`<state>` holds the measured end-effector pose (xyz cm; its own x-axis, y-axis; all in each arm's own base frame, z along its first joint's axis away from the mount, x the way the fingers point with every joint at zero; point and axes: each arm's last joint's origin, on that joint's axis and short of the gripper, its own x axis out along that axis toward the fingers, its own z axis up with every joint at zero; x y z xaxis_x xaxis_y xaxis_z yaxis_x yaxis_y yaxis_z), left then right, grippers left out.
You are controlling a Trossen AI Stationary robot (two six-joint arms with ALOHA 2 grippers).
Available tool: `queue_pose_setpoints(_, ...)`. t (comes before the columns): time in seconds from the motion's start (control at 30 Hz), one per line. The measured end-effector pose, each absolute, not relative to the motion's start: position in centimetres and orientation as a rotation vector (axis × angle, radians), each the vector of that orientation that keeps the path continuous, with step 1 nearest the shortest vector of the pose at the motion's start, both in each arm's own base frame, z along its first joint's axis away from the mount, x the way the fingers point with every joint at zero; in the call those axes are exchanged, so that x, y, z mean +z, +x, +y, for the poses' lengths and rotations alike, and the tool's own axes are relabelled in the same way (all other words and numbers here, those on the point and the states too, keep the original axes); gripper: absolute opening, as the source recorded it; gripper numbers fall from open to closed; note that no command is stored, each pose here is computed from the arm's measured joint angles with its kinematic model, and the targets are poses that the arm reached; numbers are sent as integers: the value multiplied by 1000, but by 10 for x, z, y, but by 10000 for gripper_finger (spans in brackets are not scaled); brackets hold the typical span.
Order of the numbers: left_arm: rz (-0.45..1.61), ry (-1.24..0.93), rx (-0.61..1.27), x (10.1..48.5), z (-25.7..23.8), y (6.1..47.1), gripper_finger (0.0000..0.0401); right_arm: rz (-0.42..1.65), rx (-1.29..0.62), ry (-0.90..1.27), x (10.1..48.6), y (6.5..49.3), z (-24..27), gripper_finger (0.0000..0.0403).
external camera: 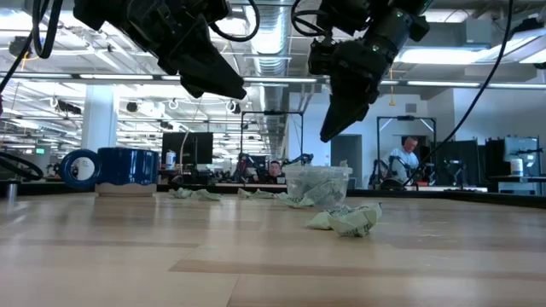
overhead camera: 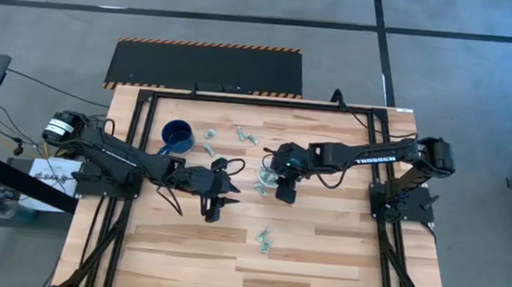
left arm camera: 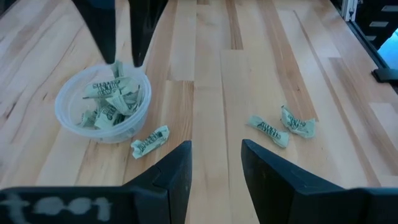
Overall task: Pick and place items into bin
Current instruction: Put the gray stevia packet into the transparent bin
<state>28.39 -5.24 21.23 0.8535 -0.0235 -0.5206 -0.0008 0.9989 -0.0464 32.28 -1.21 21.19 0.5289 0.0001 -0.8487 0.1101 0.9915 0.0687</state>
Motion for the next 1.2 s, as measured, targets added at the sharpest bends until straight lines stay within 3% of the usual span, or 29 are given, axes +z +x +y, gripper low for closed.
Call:
queue_pose_setpoints(0.13,594,-20,39,208,-50,281,130,1086,-72,128,208,317,-10,132)
queue_pose_setpoints(0.33,817,62,402,191,-8,267,130,1120,-76,104,216,307,-3,119)
queue_pose_setpoints(0.47,913,-71,367,186,35,262,130,1066,-109,54,233,298,2,112)
queue_pose_setpoints(0.6,937,0,284,186,62,257,130,1009,-122,38,249,289,9,109)
queue_pose_setpoints(0.8,936,100,112,186,70,256,130,1003,-128,3,260,278,18,108)
queue_pose_setpoints(0.97,953,107,107,183,72,256,138,984,-176,-40,268,269,20,108)
queue_pose_setpoints(1.2,1041,154,131,165,77,270,180,897,-202,-45,269,258,17,108)
